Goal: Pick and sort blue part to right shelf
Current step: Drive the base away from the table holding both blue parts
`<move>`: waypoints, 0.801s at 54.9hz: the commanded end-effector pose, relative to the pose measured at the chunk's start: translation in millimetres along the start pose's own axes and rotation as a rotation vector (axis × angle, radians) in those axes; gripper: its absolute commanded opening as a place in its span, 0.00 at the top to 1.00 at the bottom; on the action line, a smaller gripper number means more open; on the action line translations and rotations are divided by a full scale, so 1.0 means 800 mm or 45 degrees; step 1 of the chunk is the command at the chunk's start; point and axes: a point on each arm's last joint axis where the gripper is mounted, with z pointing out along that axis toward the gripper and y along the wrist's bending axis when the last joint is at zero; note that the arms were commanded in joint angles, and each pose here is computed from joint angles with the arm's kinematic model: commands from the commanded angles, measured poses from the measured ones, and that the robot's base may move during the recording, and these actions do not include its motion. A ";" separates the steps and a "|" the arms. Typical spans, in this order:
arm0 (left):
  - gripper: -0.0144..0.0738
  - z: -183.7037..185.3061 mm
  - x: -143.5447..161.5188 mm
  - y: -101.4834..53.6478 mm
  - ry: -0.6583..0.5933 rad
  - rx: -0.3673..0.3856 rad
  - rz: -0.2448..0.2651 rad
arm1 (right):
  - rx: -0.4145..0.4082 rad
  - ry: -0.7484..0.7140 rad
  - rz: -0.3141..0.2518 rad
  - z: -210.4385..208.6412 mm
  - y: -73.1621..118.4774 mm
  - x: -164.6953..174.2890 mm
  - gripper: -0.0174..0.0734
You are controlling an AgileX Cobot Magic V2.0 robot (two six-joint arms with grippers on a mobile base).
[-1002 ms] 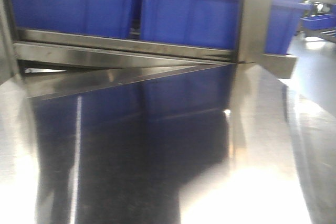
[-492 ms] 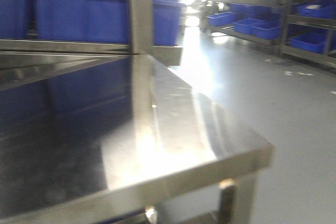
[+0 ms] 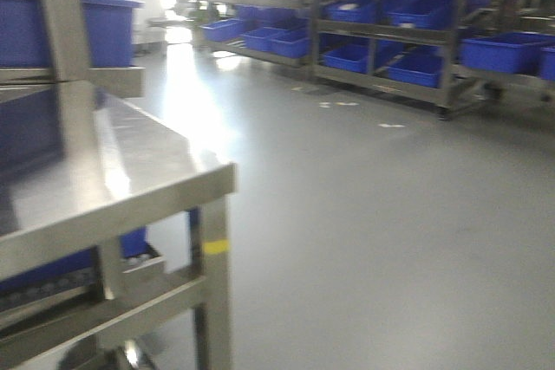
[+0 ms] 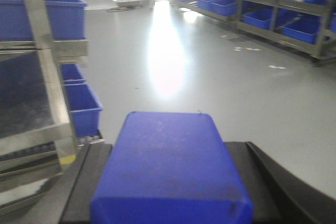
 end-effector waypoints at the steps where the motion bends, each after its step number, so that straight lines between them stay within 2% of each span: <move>1: 0.46 -0.002 -0.021 0.000 -0.132 0.009 0.006 | -0.011 -0.169 -0.025 -0.010 0.001 -0.022 0.48; 44: 0.46 -0.002 -0.021 0.000 -0.132 0.009 0.006 | -0.011 -0.169 -0.025 -0.010 0.001 -0.022 0.48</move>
